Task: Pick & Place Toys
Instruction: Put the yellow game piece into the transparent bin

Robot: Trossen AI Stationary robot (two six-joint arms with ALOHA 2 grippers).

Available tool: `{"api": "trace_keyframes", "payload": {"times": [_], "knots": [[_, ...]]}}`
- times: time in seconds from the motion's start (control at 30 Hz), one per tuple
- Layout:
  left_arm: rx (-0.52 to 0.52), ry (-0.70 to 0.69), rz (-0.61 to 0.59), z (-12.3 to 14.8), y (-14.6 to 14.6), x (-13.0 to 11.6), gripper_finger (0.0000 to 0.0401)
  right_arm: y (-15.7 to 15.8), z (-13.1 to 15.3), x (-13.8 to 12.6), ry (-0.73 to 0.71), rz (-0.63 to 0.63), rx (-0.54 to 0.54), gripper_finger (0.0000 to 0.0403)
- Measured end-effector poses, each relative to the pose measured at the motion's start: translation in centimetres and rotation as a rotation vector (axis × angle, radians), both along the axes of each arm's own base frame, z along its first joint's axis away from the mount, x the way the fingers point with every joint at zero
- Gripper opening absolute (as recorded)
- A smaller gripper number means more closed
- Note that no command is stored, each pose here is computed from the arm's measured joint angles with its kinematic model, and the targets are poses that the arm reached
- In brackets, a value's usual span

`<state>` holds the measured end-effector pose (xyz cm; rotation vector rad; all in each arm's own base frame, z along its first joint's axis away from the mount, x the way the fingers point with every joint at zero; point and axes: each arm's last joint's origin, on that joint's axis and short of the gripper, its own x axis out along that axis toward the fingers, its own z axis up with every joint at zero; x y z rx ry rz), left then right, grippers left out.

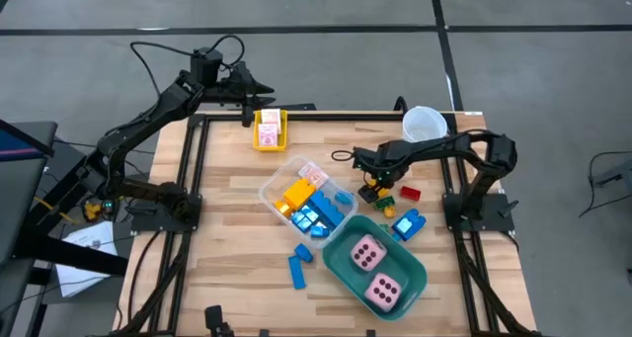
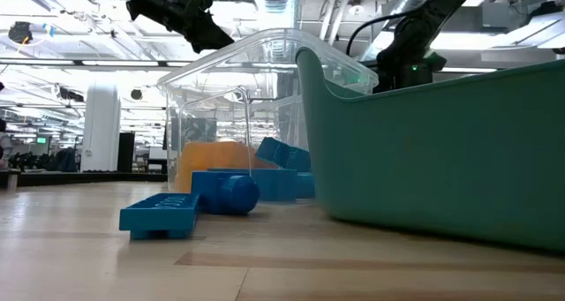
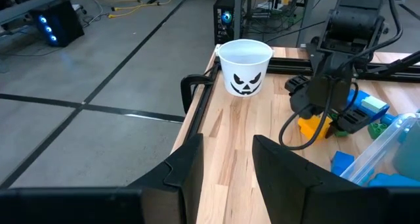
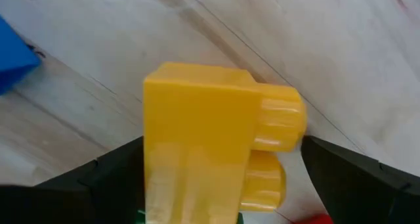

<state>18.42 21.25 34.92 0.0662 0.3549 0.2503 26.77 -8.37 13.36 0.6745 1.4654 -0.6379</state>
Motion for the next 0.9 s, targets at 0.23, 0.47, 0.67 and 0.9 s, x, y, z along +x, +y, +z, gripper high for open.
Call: {"api": "trace_keyframes", "payload": {"times": [0.23,0.47,0.67,0.9], "knots": [[0.0,0.0,-0.001,0.0,-0.01,0.02,0.0127,0.22,-0.18,0.28,0.006,-0.015,-0.002,0.0328],[0.0,0.0,0.0,0.0,-0.01,0.01,0.0127,0.2,0.1,0.25,-0.005,-0.054,-0.017,0.0258],[0.0,0.0,-0.001,0.0,-0.01,0.02,0.0127,0.2,0.09,0.25,-0.005,-0.056,-0.02,0.0263],[0.0,0.0,-0.001,0.0,-0.01,0.02,0.0127,0.15,0.18,0.33,-0.003,-0.056,-0.022,0.0268]]}}
